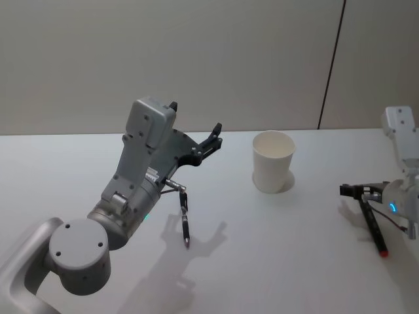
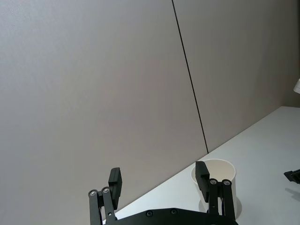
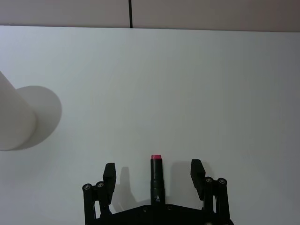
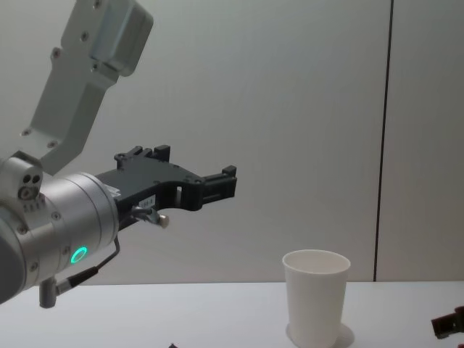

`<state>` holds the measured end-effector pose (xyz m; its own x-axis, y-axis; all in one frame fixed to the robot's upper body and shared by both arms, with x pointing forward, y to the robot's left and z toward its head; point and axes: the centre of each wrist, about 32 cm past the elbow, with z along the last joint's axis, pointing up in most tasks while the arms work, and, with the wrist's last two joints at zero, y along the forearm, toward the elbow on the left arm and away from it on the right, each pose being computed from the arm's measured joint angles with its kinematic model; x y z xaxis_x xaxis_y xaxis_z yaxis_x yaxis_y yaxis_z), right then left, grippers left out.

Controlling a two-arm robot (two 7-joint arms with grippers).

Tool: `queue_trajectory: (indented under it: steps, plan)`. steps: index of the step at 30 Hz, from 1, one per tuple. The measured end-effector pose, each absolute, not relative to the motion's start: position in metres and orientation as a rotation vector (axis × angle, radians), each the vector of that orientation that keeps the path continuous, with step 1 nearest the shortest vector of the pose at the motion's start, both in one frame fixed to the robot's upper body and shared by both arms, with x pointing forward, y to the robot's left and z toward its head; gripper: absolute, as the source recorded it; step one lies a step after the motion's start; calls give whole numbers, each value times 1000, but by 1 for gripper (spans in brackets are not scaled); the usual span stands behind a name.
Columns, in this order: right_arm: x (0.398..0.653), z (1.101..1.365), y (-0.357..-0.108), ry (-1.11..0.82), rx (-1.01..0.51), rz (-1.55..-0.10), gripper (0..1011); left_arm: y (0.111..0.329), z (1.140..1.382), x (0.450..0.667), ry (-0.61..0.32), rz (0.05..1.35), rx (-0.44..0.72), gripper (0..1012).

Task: Place the pen into the pen holder.

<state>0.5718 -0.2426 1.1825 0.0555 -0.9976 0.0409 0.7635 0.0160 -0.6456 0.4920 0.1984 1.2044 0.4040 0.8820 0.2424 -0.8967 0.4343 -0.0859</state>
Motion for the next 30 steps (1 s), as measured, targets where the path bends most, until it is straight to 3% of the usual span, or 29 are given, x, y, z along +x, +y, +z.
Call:
queue_trajectory:
  steps: [30]
  plan:
    - [574,1164,-245,529,-626,-1442,996,198,1204,492,-268,1124,61,1004]
